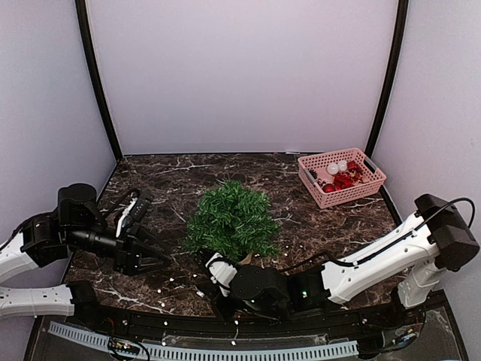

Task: Decorate the small christmas tree
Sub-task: Pass from the left arm to the right, then pass from the right arm to the left

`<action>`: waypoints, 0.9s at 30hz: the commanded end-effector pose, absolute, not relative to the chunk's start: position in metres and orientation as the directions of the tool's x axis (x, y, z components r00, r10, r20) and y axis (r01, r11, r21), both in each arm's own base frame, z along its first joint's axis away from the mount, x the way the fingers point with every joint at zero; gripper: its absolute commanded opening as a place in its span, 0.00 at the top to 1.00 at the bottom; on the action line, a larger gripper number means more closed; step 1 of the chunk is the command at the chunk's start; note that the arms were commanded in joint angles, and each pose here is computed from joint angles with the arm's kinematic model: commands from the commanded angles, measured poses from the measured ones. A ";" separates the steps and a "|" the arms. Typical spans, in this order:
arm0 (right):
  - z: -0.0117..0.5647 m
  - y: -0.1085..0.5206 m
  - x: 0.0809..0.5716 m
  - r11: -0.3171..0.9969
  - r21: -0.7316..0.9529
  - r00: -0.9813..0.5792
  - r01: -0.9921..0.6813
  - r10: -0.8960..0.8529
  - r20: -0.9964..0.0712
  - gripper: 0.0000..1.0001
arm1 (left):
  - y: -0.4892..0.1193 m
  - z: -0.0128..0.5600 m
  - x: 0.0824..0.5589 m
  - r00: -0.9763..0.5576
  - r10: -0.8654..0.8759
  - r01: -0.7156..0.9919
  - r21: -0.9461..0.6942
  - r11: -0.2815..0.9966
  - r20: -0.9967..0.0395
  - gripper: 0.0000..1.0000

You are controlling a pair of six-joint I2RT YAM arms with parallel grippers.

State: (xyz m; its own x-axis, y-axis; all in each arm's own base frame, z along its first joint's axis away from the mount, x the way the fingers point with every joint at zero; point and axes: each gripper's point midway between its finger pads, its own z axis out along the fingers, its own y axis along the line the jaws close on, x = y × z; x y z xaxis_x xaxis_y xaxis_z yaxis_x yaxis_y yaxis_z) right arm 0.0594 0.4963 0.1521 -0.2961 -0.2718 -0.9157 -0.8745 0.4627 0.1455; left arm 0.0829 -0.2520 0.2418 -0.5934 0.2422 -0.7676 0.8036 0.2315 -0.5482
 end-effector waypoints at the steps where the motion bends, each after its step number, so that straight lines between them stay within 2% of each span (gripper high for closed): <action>1: 0.168 0.496 0.042 0.394 0.133 -0.277 -0.909 -0.333 -0.901 1.00 | -0.246 0.244 0.085 -0.584 0.289 0.809 -0.515 0.282 -0.759 0.28; 3: 0.163 0.495 0.038 0.382 0.122 -0.278 -0.916 -0.385 -0.880 1.00 | -0.248 0.246 0.083 -0.580 0.312 0.814 -0.516 0.267 -0.753 0.20; 7: 0.164 0.493 0.034 0.375 0.122 -0.288 -0.919 -0.425 -0.858 1.00 | -0.257 0.239 0.082 -0.594 0.367 0.804 -0.534 0.261 -0.716 0.15; 24: 0.174 0.488 0.042 0.439 0.128 -0.334 -0.889 -0.432 -0.838 1.00 | -0.292 0.211 0.059 -0.623 0.491 0.766 -0.604 0.222 -0.609 0.14; 26: 0.175 0.488 0.042 0.443 0.130 -0.336 -0.887 -0.427 -0.839 1.00 | -0.293 0.203 0.058 -0.625 0.508 0.763 -0.600 0.240 -0.593 0.17; 27: 0.175 0.488 0.043 0.444 0.130 -0.336 -0.887 -0.426 -0.840 1.00 | -0.293 0.200 0.059 -0.627 0.512 0.763 -0.596 0.250 -0.588 0.23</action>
State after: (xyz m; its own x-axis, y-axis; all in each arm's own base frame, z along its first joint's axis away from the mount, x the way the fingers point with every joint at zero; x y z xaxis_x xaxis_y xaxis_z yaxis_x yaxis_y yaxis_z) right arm 0.0446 0.4833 0.1489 -0.3280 -0.4848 -0.8108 -0.8947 0.4350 0.1019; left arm 0.0577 -0.2881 0.2003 -0.6294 0.5111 -0.5854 0.7587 0.2413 -0.6051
